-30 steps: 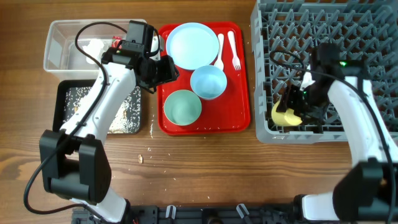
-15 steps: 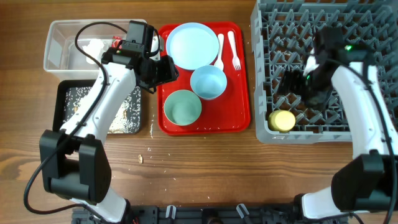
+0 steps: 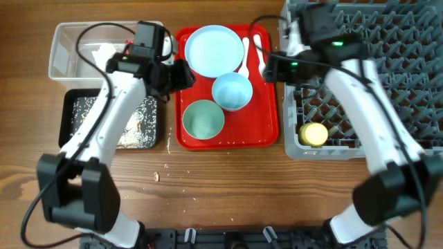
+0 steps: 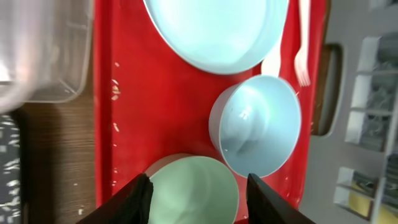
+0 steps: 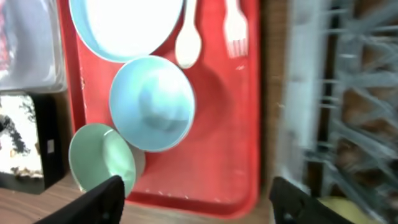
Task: Sort waste into correct bins and load items into the dishwasher rack
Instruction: 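Grasp the light blue bowl on the red tray with the right gripper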
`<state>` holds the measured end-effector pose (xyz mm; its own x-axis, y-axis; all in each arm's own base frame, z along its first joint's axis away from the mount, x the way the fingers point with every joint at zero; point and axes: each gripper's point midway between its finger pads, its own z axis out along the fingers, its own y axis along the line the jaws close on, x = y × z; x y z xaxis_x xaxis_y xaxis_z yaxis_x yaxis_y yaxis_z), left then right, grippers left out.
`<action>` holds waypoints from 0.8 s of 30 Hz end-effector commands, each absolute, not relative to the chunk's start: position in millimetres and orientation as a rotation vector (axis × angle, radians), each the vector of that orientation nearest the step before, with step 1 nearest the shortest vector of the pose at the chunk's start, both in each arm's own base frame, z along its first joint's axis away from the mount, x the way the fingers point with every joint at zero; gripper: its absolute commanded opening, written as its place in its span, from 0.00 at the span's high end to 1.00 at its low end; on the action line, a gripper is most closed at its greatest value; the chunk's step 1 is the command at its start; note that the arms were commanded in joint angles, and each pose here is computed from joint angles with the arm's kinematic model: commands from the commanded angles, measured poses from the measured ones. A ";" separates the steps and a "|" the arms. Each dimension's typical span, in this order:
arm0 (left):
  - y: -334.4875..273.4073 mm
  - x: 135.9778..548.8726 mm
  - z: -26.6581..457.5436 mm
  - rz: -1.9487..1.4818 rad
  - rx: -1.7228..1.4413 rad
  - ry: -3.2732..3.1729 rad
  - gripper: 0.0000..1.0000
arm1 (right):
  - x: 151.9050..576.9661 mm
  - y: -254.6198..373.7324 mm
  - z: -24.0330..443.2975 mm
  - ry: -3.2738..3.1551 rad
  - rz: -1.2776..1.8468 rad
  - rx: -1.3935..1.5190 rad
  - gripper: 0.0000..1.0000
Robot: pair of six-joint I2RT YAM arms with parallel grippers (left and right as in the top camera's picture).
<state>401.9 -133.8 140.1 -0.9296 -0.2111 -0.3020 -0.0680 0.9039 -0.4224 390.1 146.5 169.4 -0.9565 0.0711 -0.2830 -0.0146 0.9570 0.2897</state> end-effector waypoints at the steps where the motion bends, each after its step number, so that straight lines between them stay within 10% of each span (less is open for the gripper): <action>1: -116.6 405.7 167.1 -0.571 -0.225 2.646 0.48 | 396.9 168.3 125.4 2.901 0.423 0.041 0.31; 12: -72.2 402.5 158.6 -0.499 -0.384 2.679 0.41 | 413.4 185.2 35.6 3.014 0.427 0.016 0.54; 21: -66.1 402.8 158.3 -0.494 -0.406 2.677 0.00 | 413.5 188.9 21.6 3.033 0.453 0.016 0.81; 24: -66.0 402.9 158.3 -0.494 -0.405 2.677 0.00 | 413.3 188.8 21.6 3.034 0.452 0.016 0.96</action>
